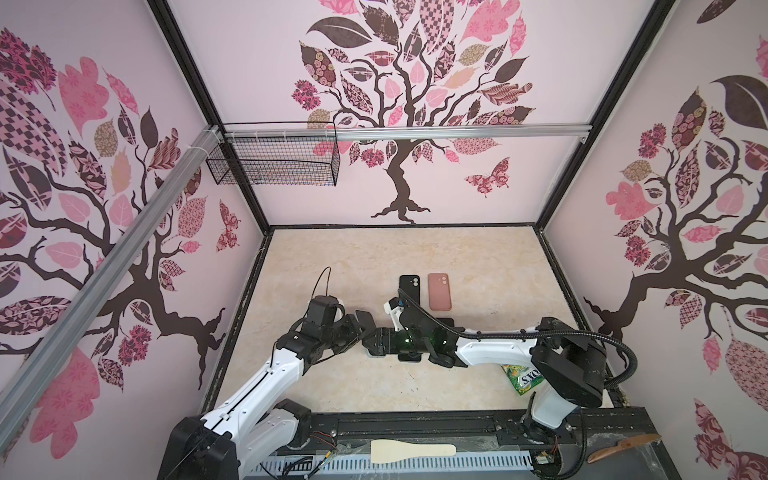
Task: Take the phone out of the phone case
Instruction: 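Raise the phone upright with the right gripper while the left reaches toward it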
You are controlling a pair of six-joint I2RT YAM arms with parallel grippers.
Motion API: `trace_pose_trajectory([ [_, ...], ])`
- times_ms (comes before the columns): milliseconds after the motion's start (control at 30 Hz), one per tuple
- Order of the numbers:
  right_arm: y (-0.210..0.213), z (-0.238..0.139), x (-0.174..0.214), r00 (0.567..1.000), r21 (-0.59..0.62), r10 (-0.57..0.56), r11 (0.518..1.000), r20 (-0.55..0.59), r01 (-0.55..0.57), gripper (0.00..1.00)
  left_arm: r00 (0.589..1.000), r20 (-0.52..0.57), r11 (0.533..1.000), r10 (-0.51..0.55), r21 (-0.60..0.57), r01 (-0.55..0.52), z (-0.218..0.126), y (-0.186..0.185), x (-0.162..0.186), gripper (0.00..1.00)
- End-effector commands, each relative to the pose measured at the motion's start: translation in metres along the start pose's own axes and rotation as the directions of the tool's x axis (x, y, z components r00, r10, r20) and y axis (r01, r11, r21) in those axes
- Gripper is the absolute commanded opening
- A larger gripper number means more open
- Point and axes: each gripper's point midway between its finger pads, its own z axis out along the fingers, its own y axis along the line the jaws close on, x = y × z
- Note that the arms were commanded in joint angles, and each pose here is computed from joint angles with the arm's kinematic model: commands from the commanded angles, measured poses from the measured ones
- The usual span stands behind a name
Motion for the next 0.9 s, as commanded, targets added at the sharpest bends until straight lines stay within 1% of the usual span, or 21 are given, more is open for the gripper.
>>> trace_pose_trajectory([
  [0, 0.040, -0.023, -0.028, 0.993, -0.096, -0.057, 0.993, 0.104, 0.067, 0.76, 0.998, 0.021, 0.998, 0.058, 0.002, -0.058, -0.007, -0.005, -0.003, 0.00],
  [133, 0.044, -0.045, -0.034, 0.977, -0.083, -0.142, 0.984, 0.158, 0.156, 0.93, 0.985, 0.090, 0.988, 0.149, 0.022, -0.151, -0.022, -0.024, -0.017, 0.00],
  [200, 0.046, -0.062, -0.039, 0.960, -0.068, -0.185, 0.977, 0.209, 0.203, 0.98, 0.973, 0.127, 0.979, 0.194, 0.042, -0.201, -0.030, -0.038, -0.025, 0.00],
  [267, 0.042, -0.079, -0.043, 0.939, -0.030, -0.228, 0.969, 0.259, 0.243, 1.00, 0.956, 0.159, 0.962, 0.247, 0.080, -0.261, -0.037, -0.056, -0.031, 0.00],
  [367, 0.030, -0.105, -0.054, 0.896, 0.081, -0.299, 0.954, 0.329, 0.288, 1.00, 0.917, 0.197, 0.915, 0.347, 0.144, -0.377, -0.045, -0.085, -0.038, 0.00],
  [467, 0.012, -0.129, -0.066, 0.852, 0.244, -0.384, 0.918, 0.356, 0.312, 1.00, 0.861, 0.248, 0.852, 0.445, 0.179, -0.492, -0.053, -0.106, -0.041, 0.00],
  [533, 0.006, -0.141, -0.068, 0.826, 0.330, -0.469, 0.869, 0.313, 0.368, 1.00, 0.820, 0.278, 0.801, 0.500, 0.212, -0.560, -0.060, -0.120, -0.039, 0.00],
  [600, 0.003, -0.152, -0.070, 0.818, 0.374, -0.513, 0.835, 0.260, 0.405, 0.99, 0.790, 0.288, 0.761, 0.541, 0.233, -0.606, -0.066, -0.130, -0.036, 0.00],
  [633, 0.001, -0.157, -0.072, 0.824, 0.376, -0.514, 0.831, 0.238, 0.410, 0.97, 0.778, 0.283, 0.745, 0.561, 0.237, -0.624, -0.069, -0.134, -0.034, 0.00],
  [667, 0.003, -0.162, -0.074, 0.828, 0.355, -0.512, 0.836, 0.231, 0.418, 0.96, 0.771, 0.275, 0.735, 0.575, 0.241, -0.634, -0.070, -0.136, -0.033, 0.00],
  [767, 0.016, -0.179, -0.081, 0.838, 0.202, -0.481, 0.875, 0.258, 0.440, 0.94, 0.766, 0.243, 0.703, 0.595, 0.306, -0.642, -0.072, -0.147, -0.024, 0.00],
  [800, 0.021, -0.185, -0.084, 0.843, 0.149, -0.461, 0.887, 0.276, 0.437, 0.93, 0.764, 0.234, 0.685, 0.602, 0.341, -0.644, -0.073, -0.152, -0.020, 0.00],
  [867, 0.028, -0.197, -0.091, 0.852, 0.054, -0.425, 0.901, 0.306, 0.430, 0.92, 0.752, 0.230, 0.632, 0.617, 0.424, -0.648, -0.076, -0.164, -0.010, 0.00],
])
